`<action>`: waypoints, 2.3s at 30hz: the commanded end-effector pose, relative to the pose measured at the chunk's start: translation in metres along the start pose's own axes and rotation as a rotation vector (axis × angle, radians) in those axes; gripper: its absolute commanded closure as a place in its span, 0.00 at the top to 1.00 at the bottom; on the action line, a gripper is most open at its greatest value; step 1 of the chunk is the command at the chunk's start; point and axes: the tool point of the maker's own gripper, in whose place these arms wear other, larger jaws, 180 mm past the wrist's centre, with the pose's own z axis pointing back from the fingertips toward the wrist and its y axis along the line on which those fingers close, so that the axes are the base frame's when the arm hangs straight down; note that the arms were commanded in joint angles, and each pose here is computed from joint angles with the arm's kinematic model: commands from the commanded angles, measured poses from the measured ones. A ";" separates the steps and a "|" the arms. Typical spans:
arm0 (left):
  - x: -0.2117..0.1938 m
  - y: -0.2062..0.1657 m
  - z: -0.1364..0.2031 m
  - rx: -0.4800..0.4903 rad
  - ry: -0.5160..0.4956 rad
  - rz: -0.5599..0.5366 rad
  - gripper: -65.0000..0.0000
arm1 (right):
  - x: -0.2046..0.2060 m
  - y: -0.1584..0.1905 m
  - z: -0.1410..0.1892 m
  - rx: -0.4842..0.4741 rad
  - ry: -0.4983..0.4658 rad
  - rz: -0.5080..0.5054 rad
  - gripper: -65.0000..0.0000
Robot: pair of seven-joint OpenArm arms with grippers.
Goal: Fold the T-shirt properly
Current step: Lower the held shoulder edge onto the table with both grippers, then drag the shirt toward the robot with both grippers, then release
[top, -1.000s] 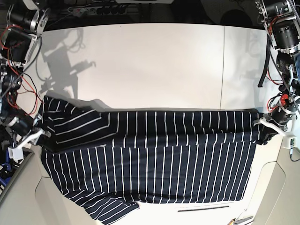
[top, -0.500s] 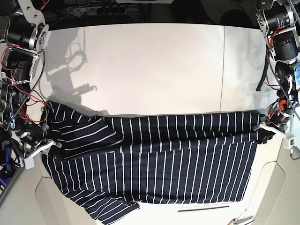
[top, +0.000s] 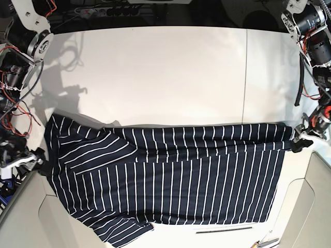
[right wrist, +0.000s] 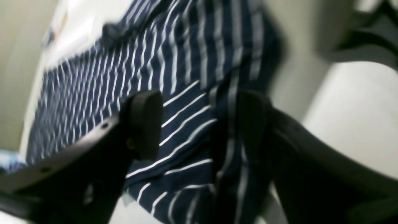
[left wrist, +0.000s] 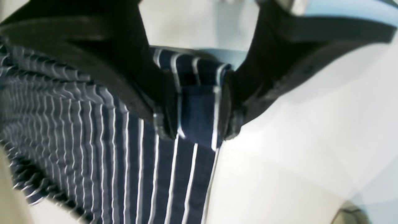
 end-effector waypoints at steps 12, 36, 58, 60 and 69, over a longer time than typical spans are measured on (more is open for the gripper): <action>-0.002 0.016 0.024 -0.021 -0.071 0.063 0.63 | -0.026 -0.057 0.049 -0.073 -0.094 -0.142 0.60; -0.050 -0.010 -0.008 -0.002 -0.009 0.020 0.70 | -0.089 -0.009 0.012 0.032 0.033 -0.140 0.60; -0.054 -0.015 -0.013 0.001 0.003 -0.002 0.00 | -0.102 0.015 -0.002 0.088 0.049 -0.150 0.00; -0.047 -0.014 -0.010 -0.001 -0.004 -0.010 0.00 | -0.100 0.016 0.000 0.091 0.050 -0.144 0.00; -0.014 -0.031 0.012 -0.050 0.021 -0.141 0.00 | -0.102 0.016 0.025 0.074 0.108 -0.039 0.00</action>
